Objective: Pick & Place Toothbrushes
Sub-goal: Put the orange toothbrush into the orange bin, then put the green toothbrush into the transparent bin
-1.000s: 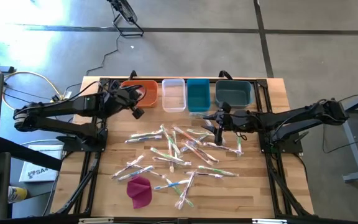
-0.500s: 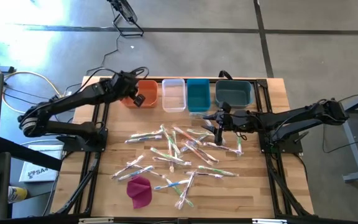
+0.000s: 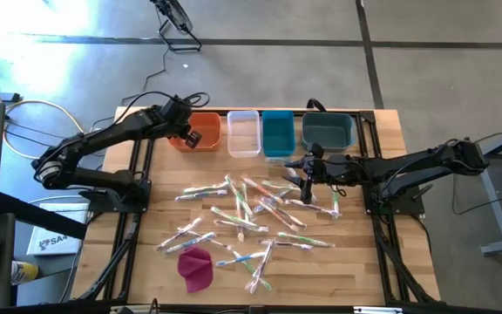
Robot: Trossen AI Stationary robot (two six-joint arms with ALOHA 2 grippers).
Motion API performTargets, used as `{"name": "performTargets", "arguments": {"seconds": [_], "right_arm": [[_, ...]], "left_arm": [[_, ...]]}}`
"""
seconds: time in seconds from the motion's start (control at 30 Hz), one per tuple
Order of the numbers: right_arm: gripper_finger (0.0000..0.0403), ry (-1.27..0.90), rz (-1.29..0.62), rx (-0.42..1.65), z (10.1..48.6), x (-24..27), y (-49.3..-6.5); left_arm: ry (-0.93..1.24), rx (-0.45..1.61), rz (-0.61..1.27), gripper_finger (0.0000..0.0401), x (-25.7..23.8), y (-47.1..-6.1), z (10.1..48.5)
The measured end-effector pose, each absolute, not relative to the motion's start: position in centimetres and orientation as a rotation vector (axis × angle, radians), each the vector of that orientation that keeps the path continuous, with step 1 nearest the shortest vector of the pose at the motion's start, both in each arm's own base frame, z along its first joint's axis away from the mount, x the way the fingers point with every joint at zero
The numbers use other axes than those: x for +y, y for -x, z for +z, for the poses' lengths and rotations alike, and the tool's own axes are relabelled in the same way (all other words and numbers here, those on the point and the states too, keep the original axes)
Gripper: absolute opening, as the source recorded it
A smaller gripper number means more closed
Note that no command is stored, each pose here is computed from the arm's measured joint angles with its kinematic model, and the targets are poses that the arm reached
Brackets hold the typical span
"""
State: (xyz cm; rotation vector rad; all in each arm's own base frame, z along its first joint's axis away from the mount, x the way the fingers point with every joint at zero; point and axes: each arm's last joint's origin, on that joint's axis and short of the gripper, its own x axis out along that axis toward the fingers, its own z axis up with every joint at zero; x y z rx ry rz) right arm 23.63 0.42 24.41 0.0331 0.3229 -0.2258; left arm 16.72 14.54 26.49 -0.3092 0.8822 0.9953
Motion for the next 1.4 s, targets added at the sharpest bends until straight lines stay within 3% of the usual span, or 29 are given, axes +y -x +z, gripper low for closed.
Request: {"name": "performTargets", "arguments": {"seconds": [0.43, 0.9, 1.4], "right_arm": [[0.0171, -0.033, -0.226, 0.323, 24.41, 0.42, -23.64], [0.0171, -0.033, -0.226, 0.324, 24.38, 0.42, -23.65], [0.0171, -0.029, -0.226, 0.346, 24.19, 0.42, -23.58]], "left_arm": [[0.332, 0.883, 1.017, 0.0030, 14.55, -16.72, 26.34], [0.330, 0.874, 1.017, 0.0105, 14.60, -16.77, 26.38], [0.276, 0.744, 1.004, 0.0109, 15.24, -17.59, 27.26]]}}
